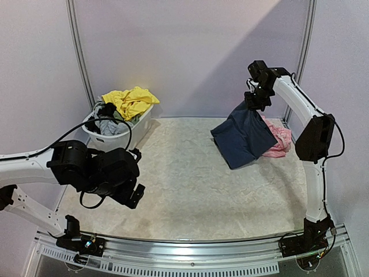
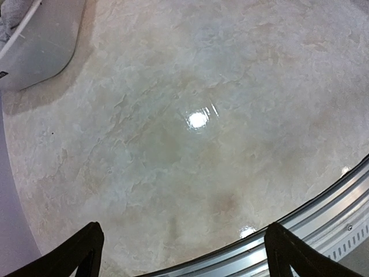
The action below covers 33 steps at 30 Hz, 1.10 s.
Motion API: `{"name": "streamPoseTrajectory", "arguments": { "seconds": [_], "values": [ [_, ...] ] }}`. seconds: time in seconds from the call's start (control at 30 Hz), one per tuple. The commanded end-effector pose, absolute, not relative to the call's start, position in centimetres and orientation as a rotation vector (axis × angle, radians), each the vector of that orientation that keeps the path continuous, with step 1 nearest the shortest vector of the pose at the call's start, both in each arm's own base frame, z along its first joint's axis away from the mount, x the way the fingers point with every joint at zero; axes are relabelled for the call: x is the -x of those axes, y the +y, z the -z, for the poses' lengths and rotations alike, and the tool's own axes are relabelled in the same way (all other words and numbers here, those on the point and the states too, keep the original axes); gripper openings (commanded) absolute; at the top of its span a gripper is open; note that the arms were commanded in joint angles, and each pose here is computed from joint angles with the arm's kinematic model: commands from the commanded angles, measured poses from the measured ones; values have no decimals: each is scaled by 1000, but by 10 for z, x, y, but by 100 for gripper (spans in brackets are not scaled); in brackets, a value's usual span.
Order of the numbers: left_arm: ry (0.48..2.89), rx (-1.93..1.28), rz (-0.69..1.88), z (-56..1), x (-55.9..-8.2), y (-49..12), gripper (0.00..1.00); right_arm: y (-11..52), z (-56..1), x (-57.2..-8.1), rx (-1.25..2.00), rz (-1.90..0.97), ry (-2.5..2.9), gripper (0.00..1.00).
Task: Fold and stack the mixed laundry pile
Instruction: Place the square-folded tank top at the corner of the board.
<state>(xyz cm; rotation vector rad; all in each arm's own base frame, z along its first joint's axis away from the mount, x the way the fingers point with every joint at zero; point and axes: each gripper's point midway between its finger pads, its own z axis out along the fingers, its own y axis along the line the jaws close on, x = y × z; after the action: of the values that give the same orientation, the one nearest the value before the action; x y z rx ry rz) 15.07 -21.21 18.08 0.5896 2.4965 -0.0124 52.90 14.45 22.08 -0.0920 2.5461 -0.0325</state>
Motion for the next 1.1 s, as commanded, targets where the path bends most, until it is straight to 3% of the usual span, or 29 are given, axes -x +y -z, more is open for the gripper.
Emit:
{"name": "streamPoseTrajectory", "arguments": {
  "seconds": [0.0,0.33,0.73,1.07],
  "values": [
    [2501,-604,24,-184,-156,-218,100,136,-246,-553,-52,24,2421,0],
    [2517,-596,20,-179,-165,-225,100,119,-268,-565,-150,18,2336,0],
    [2545,-595,22,-171,-169,-242,99,126,-282,-568,-2,-92,2319,0],
    [2571,-605,14,-166,-170,-252,98,102,-286,-564,103,14,2328,0]
  ]
}}
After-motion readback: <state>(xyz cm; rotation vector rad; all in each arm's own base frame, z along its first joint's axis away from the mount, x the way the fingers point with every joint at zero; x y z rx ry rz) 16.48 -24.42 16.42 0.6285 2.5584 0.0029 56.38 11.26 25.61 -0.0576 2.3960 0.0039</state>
